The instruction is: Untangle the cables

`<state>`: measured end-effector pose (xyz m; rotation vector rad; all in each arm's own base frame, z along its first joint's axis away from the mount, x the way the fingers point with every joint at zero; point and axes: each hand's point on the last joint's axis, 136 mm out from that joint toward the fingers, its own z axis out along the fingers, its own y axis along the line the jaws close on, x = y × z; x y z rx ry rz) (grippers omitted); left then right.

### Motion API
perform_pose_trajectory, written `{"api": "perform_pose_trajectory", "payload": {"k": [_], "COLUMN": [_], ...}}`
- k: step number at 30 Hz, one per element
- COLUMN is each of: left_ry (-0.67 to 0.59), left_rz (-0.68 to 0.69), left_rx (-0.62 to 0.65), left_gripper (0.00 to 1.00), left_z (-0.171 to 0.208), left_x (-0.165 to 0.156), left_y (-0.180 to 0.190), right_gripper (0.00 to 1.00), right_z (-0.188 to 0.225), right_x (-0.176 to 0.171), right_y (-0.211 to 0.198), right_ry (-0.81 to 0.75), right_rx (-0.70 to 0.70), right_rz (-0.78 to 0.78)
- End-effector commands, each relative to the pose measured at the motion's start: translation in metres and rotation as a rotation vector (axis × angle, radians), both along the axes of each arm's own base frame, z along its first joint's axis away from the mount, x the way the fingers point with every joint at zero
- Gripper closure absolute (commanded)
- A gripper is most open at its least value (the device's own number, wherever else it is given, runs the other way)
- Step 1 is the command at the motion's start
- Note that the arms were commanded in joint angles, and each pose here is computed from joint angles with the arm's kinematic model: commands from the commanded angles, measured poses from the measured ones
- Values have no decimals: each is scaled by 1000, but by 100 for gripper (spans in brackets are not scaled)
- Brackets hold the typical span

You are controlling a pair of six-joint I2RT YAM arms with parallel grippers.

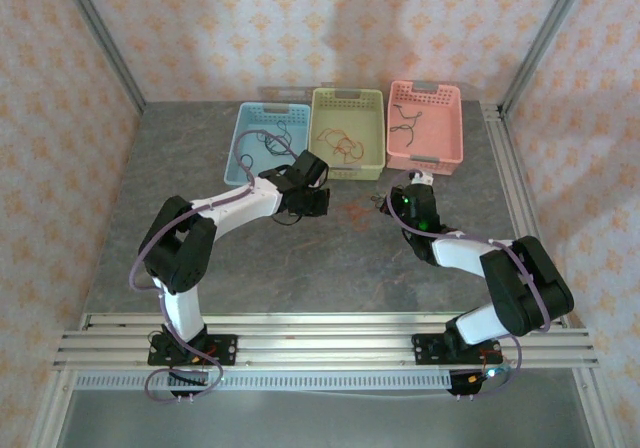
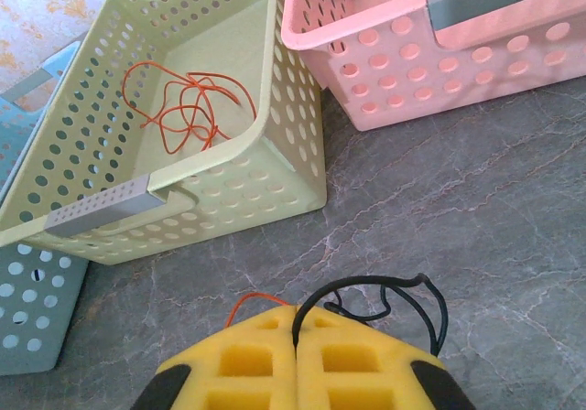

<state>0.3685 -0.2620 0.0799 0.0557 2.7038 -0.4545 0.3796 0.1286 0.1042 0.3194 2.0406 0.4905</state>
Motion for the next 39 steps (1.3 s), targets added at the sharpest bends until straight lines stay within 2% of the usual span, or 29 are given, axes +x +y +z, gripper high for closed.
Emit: {"api": "perform_pose_trajectory", "payload": {"k": [1, 8, 21, 24, 35, 39], "left_ry": [-45, -64, -253, -278, -259, -226], "left_rz": [33, 52, 170, 206, 40, 12], "left_rx": [0, 2, 36, 9, -215, -229], "left_gripper": [100, 100, 100, 100, 100, 100], "left_z": [15, 21, 65, 72, 99, 91], "left_x": [3, 4, 4, 3, -9, -10], "left_y": [7, 13, 53, 57, 13, 3], "right_gripper": [100, 100, 100, 100, 100, 100], "right_z": [4, 4, 18, 22, 23, 23], "right_x": [3, 3, -4, -6, -6, -5], "right_y": [-2, -3, -30, -37, -36, -33], "right_ry": [-4, -7, -64, -84, -89, -91], "right_rx": [3, 0, -66, -73, -68, -59], "right_rz": [-15, -19, -128, -156, -150, -137]}}
